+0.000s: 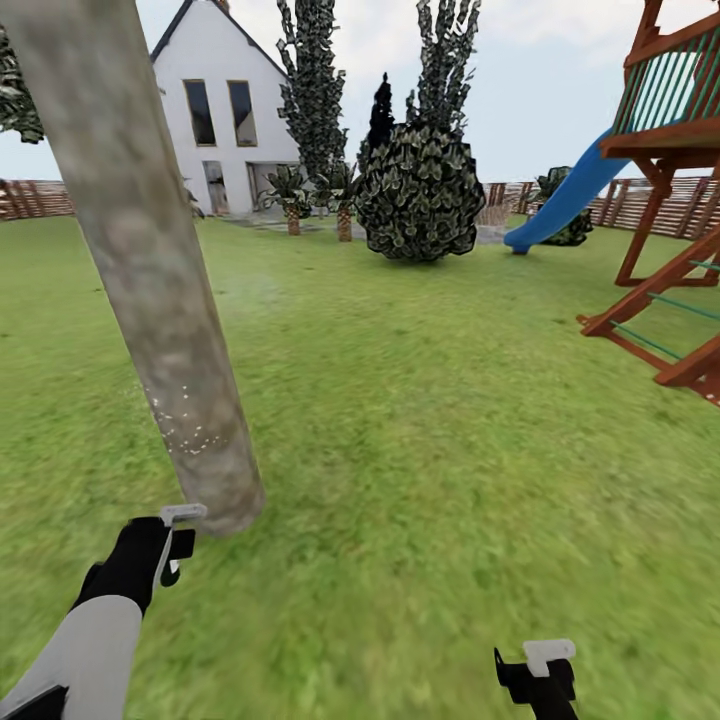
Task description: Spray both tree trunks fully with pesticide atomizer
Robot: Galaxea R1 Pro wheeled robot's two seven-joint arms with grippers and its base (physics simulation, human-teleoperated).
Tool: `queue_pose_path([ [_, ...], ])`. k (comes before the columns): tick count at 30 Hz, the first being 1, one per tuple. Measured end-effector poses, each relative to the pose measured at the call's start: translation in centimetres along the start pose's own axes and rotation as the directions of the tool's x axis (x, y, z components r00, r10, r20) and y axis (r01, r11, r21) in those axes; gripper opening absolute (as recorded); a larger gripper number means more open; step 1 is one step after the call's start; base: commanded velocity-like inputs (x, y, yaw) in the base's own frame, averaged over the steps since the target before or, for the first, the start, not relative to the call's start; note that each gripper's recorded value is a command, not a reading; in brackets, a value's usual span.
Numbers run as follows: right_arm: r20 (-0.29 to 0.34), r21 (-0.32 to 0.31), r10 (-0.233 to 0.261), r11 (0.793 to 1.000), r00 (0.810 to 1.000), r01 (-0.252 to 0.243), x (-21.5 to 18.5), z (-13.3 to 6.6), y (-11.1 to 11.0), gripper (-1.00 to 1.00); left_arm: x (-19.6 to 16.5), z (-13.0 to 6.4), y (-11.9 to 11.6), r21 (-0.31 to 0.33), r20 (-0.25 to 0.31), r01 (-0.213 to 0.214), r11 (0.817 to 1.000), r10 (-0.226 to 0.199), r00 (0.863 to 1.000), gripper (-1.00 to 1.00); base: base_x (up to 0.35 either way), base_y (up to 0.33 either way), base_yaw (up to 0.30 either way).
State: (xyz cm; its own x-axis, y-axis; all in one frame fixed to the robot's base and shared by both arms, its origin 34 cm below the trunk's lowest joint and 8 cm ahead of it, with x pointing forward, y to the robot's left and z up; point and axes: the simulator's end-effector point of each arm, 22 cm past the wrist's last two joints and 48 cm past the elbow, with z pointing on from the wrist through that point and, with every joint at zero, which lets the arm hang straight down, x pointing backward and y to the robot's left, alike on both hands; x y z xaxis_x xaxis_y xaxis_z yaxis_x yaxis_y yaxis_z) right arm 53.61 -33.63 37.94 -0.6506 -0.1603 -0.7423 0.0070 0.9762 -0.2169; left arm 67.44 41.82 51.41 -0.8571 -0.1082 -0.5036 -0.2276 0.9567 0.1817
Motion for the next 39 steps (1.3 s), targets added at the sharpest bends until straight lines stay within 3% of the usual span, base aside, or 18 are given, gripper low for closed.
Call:
queue_pose_path([
  [12,-0.002,0.000,0.000,1.000,1.000,0.000,0.1,0.0,0.0,1.00,-0.1,-0.1,-0.3,0.012,-0.003,0.017,1.000,-0.017,1.000,-1.00,0.068,-0.055,0.277],
  [16,0.000,-0.001,0.000,1.000,1.000,0.000,0.0,0.0,0.1,1.00,-1.2,-0.8,-1.1,0.019,0.027,0.024,1.000,-0.025,0.999,-1.00,0.298,-0.007,0.271],
  [30,-0.001,-0.003,0.003,1.000,1.000,-0.003,0.0,0.0,0.3,1.00,-1.1,-0.7,-1.9,0.033,0.024,0.026,0.999,-0.027,0.999,-1.00,0.269,-0.159,0.243],
  [33,-0.002,0.004,0.002,1.000,1.000,-0.002,0.1,0.0,-0.2,1.00,-2.4,-1.6,-4.0,0.056,0.052,0.025,0.998,-0.028,0.998,-1.00,0.001,-0.279,0.036],
  [36,-0.004,0.007,-0.001,1.000,1.000,0.001,0.2,0.0,-0.4,1.00,-4.1,-3.3,-3.2,0.034,0.061,0.044,0.998,-0.046,0.997,-1.00,-0.184,-0.236,0.002],
  [39,-0.004,0.009,-0.002,1.000,1.000,0.002,0.2,0.1,-0.6,1.00,-5.0,-4.0,-3.3,0.027,0.071,0.024,0.999,-0.025,0.997,-1.00,-0.166,-0.253,0.000],
])
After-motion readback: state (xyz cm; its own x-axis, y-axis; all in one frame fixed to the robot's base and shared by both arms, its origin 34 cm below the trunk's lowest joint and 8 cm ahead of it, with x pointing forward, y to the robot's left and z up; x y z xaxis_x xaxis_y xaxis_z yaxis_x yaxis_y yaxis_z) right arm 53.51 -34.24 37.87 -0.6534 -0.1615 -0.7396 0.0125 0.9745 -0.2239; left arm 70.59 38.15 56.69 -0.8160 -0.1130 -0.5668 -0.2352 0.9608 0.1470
